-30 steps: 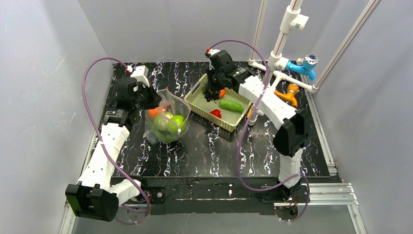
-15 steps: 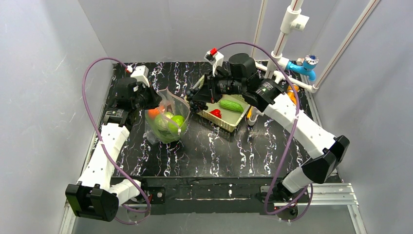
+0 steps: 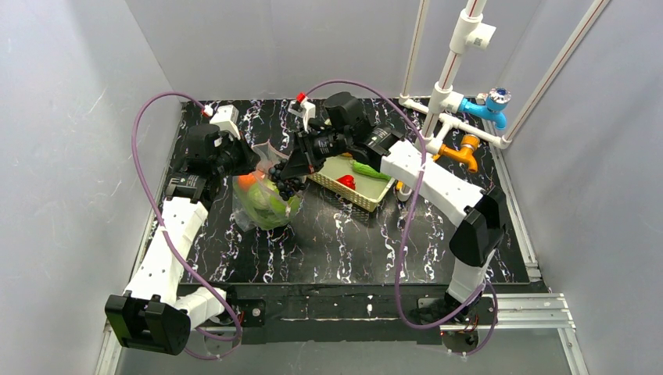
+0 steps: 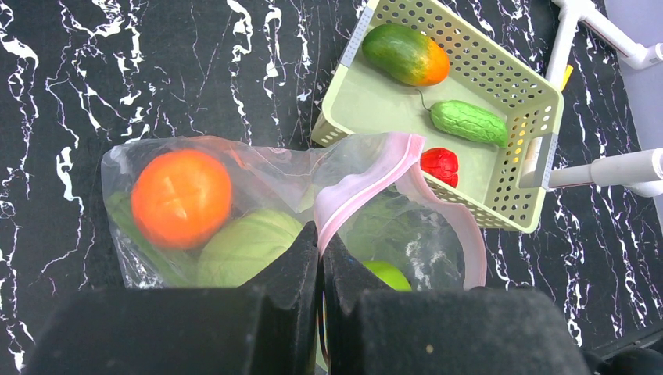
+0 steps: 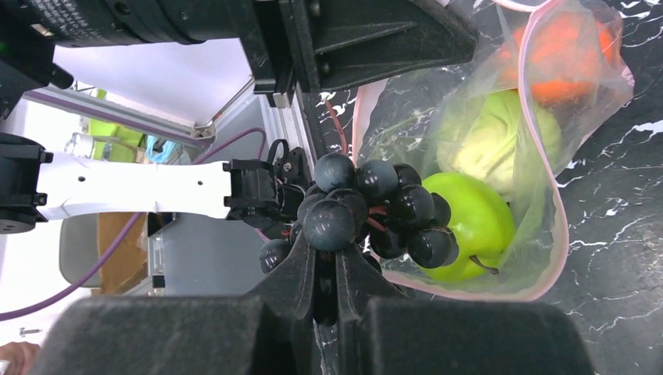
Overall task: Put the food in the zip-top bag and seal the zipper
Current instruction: Place the fake fruit in the zipper food storage bag.
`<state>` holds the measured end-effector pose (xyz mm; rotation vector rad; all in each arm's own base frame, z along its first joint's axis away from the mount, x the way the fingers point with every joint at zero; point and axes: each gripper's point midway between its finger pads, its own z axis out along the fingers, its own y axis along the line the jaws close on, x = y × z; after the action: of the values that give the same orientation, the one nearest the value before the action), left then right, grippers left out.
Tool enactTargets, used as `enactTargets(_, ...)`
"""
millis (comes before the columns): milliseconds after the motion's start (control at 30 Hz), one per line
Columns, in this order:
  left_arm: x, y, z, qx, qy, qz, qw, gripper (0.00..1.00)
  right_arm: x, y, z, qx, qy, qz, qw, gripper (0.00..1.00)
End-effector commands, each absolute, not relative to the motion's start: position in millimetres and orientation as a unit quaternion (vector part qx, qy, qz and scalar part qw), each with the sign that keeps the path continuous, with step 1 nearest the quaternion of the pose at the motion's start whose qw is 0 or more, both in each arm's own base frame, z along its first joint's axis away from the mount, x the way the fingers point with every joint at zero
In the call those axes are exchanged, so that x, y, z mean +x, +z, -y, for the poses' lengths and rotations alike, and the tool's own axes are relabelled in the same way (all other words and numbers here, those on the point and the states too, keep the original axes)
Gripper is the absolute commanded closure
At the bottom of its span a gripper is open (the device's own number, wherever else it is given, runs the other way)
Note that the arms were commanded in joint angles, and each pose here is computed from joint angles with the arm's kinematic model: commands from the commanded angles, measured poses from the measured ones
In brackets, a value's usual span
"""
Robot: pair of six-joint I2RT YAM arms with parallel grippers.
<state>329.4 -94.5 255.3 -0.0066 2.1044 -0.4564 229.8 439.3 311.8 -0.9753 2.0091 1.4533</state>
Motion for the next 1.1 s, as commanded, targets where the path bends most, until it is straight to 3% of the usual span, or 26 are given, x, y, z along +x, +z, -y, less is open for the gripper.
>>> enactTargets(0,328.2,269.2,95.6,0.001,-0.194,-0.849,0.492,1.0,226.5,364.0,-452.3,-0.372,0.578,-0.674,0.271,0.99)
enactTargets(433,324.2,276.9,93.4,0.002,-0.191,-0.843,0.503,1.0,306.4,288.7,-494.7,-0.286,0.443,-0.773,0.352,0.97)
enactTargets(533,323.5,278.9,94.4,0.004,-0.194,-0.841,0.504,1.0,311.2,273.6,-498.0,-0.275,0.421,-0.789,0.353,0.86)
enactTargets(633,323.4,278.5,95.1,0.003,-0.196,-0.842,0.503,1.0,310.5,268.4,-496.9,-0.276,0.411,-0.798,0.344,0.68)
enactTargets(867,323.9,277.3,95.3,0.003,-0.196,-0.842,0.502,1.0,296.6,288.4,-470.5,-0.288,0.385,-0.808,0.34,0.38)
enactTargets(1067,324.6,276.2,92.9,0.0,-0.19,-0.843,0.503,1.0,280.6,302.5,-439.8,-0.292,0.361,-0.817,0.34,0.23)
